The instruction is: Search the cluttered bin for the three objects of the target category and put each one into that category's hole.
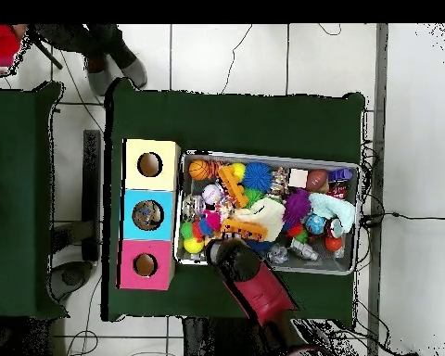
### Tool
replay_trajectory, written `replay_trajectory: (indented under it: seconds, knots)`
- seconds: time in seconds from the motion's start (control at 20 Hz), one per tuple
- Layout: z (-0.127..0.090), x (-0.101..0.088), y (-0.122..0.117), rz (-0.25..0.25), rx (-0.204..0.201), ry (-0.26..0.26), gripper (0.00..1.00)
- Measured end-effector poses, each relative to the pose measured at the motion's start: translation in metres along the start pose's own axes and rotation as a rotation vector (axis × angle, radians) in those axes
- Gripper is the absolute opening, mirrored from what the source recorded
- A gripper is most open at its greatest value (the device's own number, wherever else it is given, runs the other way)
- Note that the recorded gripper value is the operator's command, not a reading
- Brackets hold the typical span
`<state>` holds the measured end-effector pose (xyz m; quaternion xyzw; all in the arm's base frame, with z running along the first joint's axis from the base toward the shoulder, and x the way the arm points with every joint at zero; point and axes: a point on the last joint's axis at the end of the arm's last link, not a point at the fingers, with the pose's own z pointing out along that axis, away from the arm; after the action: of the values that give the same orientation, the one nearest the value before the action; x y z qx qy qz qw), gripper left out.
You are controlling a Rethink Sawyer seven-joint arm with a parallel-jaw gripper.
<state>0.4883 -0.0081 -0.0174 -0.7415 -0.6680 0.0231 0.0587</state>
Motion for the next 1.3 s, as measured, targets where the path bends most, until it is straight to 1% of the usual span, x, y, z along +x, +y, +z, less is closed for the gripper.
replay_trajectory:
  seconds: [0.15, 0.25, 0.3, 0.4, 0.45, 0.55, 0.7, 0.75, 0.85, 1.05, 1.1, 1.2, 1.25, 1.3]
  knots:
    - [-0.002, 0.002, 0.011, -0.008, 0.013, 0.028, 1.00]
    - [-0.002, 0.000, 0.015, -0.008, 0.012, 0.033, 1.00]
    - [-0.002, -0.006, 0.020, -0.014, 0.006, 0.036, 1.00]
    - [-0.002, -0.010, 0.020, -0.017, 0.003, 0.037, 1.00]
    - [-0.003, -0.023, 0.019, -0.029, 0.000, 0.045, 1.00]
    - [-0.005, -0.041, 0.016, -0.046, -0.005, 0.057, 1.00]
    - [-0.007, -0.075, 0.005, -0.079, -0.014, 0.072, 1.00]
    - [-0.009, -0.096, -0.001, -0.097, -0.025, 0.075, 1.00]
    - [-0.013, -0.119, -0.006, -0.115, -0.044, 0.072, 1.00]
    - [-0.029, -0.223, -0.032, -0.194, -0.148, 0.002, 1.00]
    - [-0.032, -0.238, -0.035, -0.204, -0.166, -0.016, 1.00]
    - [-0.037, -0.274, -0.042, -0.233, -0.212, -0.072, 1.00]
    - [-0.038, -0.311, -0.050, -0.274, -0.263, -0.137, 1.00]
    - [-0.038, -0.323, -0.054, -0.290, -0.282, -0.159, 1.00]
